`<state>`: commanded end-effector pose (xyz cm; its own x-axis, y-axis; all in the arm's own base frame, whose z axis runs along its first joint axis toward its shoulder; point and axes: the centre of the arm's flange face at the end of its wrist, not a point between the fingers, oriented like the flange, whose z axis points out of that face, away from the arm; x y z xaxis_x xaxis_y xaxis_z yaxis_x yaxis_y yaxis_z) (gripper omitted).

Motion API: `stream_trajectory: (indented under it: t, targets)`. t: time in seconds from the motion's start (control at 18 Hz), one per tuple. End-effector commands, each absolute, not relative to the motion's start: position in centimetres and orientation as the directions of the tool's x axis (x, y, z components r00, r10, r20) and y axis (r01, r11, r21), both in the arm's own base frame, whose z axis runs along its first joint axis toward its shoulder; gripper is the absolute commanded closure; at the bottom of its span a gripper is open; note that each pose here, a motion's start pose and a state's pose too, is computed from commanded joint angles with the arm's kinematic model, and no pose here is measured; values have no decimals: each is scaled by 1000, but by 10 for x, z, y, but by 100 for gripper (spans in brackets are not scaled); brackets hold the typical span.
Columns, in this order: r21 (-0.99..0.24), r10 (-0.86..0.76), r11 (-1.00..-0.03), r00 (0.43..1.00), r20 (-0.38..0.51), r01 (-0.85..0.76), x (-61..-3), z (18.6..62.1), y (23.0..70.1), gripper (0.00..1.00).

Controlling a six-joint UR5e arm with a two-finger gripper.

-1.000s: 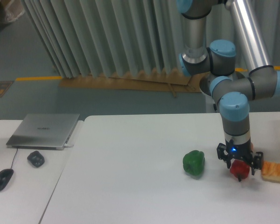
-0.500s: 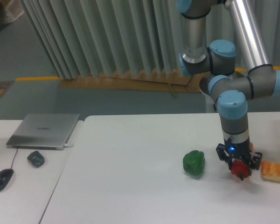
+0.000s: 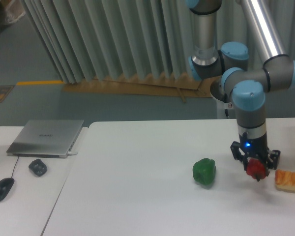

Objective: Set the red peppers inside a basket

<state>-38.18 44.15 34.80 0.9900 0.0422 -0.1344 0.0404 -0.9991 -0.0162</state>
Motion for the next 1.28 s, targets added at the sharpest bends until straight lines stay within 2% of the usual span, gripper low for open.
stream_trajectory:
  t: [0.22,0.5,0.83,1.0,1.17,1.28]
  targets:
    - [38,-123,-992,986,-111,-120,-458,379,360,57]
    - [73,-277,-960,957,-91,-271,-516,382,272,57]
    - [97,-498,-864,867,-30,-493,-549,366,183,57]
    - [97,-587,-807,810,-9,-583,-564,356,159,55]
    - [90,-598,-798,802,3,-596,-570,345,158,54]
    - [86,-632,-772,775,7,-630,-578,333,155,47]
